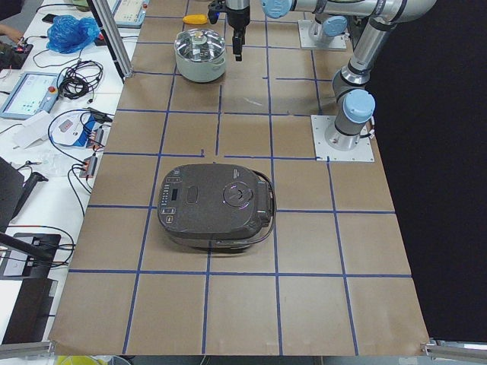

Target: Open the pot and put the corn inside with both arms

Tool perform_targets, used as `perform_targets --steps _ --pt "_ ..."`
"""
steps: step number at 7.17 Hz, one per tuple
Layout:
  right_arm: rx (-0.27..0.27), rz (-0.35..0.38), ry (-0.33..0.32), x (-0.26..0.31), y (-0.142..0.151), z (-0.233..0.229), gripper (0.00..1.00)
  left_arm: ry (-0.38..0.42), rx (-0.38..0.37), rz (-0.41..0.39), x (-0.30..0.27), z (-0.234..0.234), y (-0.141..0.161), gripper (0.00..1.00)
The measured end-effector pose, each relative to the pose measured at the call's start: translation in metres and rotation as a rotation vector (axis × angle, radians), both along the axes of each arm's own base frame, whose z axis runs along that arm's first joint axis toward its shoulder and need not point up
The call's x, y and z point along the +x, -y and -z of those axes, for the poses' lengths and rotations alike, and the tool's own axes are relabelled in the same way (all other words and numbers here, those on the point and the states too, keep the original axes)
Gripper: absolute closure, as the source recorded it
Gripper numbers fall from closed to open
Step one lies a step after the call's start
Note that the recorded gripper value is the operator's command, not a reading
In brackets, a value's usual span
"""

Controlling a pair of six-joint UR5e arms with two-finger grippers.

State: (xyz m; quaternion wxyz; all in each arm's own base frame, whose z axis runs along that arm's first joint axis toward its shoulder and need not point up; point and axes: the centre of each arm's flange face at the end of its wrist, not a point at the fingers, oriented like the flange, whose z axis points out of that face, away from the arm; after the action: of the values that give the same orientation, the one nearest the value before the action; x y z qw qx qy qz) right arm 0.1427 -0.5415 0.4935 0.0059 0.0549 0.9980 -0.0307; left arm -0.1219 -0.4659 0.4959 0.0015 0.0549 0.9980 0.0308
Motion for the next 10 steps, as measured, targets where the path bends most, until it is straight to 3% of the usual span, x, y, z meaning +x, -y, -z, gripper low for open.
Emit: perform_targets --steps 4,6,7,8,10 --pt "0.002 -0.012 -0.008 -0.010 0.009 0.004 0.03 -0.003 -0.012 -0.001 0.001 0.003 0.006 0.00" --pt "0.001 0.013 -0.037 -0.060 0.060 0.025 0.06 -0.013 -0.062 -0.006 -0.006 -0.008 0.025 0.00" --pt "0.012 -0.029 -0.048 -0.084 0.095 0.052 0.06 -0.020 -0.075 0.003 -0.022 -0.011 0.044 0.00" --pt "0.015 -0.093 -0.057 -0.108 0.127 0.089 0.08 -0.036 -0.088 0.009 -0.055 -0.011 0.069 0.00" --pt "0.010 -0.137 -0.065 -0.169 0.175 0.182 0.11 -0.086 -0.140 0.028 -0.169 0.020 0.119 0.00"
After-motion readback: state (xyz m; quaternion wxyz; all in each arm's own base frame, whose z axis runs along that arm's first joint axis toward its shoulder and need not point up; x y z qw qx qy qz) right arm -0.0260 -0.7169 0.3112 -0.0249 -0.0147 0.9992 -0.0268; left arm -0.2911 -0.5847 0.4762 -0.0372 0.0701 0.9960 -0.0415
